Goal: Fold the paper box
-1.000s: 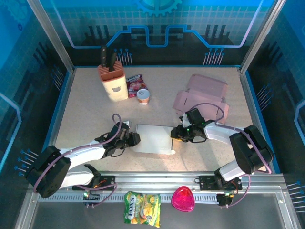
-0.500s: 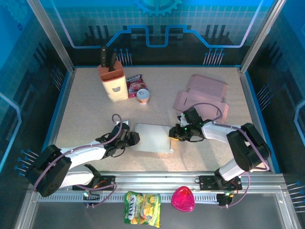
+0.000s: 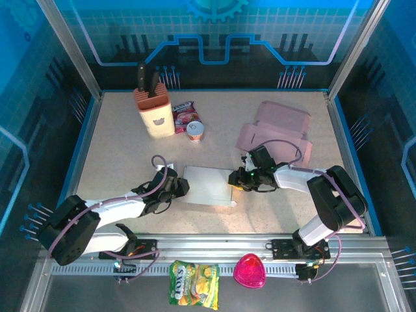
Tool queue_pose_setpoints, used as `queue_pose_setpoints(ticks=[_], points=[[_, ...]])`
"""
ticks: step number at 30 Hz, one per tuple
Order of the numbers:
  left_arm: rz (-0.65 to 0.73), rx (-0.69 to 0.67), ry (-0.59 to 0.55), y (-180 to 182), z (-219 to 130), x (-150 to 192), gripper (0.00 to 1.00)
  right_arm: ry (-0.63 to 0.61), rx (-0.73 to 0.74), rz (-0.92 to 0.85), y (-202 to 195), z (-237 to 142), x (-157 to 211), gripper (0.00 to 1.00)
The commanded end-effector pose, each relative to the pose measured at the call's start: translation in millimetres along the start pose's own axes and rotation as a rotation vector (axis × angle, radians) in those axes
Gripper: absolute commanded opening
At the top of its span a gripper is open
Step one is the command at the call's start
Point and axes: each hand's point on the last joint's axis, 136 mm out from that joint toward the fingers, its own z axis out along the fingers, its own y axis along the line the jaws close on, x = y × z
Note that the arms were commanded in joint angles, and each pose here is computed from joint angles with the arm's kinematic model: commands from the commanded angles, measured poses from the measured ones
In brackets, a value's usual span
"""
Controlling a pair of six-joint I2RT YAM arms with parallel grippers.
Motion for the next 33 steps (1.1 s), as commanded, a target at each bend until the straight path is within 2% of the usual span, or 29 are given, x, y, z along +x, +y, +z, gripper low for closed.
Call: queue_pose_setpoints(ticks=[1,8,13,22,29,33], points=[[-0.004,0.068,0.113,-10.4,2.4,30.2,0.19,0.04,-0.059,-0.035,8.0,-4.4,8.9,0.35],[-0.027,0.059,0.095,-2.3,2.5,30.8,0.11,0.031,-0.059,-0.03,-4.1,-15.4,4.5,0.45],[-0.064,0.072,0.094,4.7,4.1,32.6,0.1,0.02,-0.085,-0.037,-6.8,-23.3,0.7,0.55],[-0.142,0.094,0.098,18.5,6.9,34.5,0.06,0.037,-0.11,-0.06,-6.6,-25.1,0.1,0.68],[-0.18,0.109,0.097,24.4,5.6,32.3,0.05,0.056,-0.243,-0.073,16.3,-18.7,-3.5,0.7],[-0.184,0.115,0.102,23.7,7.4,31.6,0.05,0.065,-0.276,-0.088,31.4,-11.9,-3.6,0.64]])
